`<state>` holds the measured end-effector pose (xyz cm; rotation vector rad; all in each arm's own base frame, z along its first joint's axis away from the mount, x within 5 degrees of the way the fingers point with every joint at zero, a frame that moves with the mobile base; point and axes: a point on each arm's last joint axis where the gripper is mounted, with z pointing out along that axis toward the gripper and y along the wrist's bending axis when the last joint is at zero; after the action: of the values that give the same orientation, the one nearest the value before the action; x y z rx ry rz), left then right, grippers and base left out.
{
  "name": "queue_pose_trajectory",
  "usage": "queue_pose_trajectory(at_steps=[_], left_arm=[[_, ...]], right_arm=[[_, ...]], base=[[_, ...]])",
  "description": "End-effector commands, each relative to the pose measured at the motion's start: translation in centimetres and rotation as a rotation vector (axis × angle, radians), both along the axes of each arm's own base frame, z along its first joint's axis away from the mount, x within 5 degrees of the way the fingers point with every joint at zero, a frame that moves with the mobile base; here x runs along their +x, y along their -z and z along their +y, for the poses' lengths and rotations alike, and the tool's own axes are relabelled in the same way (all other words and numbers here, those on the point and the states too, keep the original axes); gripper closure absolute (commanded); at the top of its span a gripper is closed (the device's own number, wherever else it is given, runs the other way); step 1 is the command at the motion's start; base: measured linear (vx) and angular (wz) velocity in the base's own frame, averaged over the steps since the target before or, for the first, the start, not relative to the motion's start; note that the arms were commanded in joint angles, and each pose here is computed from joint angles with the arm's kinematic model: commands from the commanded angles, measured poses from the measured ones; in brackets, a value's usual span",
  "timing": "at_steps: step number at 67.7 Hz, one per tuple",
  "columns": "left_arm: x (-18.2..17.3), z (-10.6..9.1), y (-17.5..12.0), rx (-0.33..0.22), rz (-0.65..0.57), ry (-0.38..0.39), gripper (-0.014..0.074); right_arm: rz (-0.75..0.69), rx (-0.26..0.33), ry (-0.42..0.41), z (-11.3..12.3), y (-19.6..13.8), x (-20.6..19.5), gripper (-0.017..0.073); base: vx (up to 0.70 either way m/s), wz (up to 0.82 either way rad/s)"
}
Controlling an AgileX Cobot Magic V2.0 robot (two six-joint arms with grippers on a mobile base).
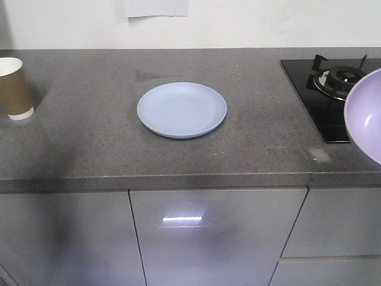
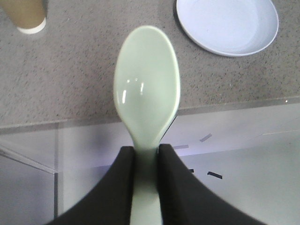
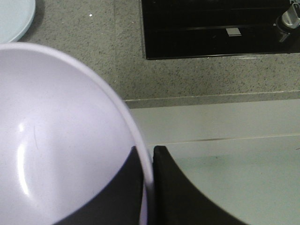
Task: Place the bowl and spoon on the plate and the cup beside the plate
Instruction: 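Drive the base carrying spoon and bowl toward the blue plate, then approach the blue plate, holding spoon and bowl above the counter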
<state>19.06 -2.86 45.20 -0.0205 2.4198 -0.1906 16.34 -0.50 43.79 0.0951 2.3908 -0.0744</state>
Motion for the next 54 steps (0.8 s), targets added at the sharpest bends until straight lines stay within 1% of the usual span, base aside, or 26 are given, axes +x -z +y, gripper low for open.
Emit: queue_pose_trajectory(at_steps=[1,54], left_arm=[[-0.53,-0.11,-1.02,-0.016,-0.059,0.009,0.0600],[-0.53,-0.11,-1.02,-0.016,-0.059,0.009,0.0600]], right_arm=[[-0.099,-0.015,0.002,-0.19,-1.35,-0.20,0.0570],[-0.099,-0.016,0.002,-0.20,-1.35,-0.21,0.0570]], base=[[0.14,-0.12],[0.16,-0.02]])
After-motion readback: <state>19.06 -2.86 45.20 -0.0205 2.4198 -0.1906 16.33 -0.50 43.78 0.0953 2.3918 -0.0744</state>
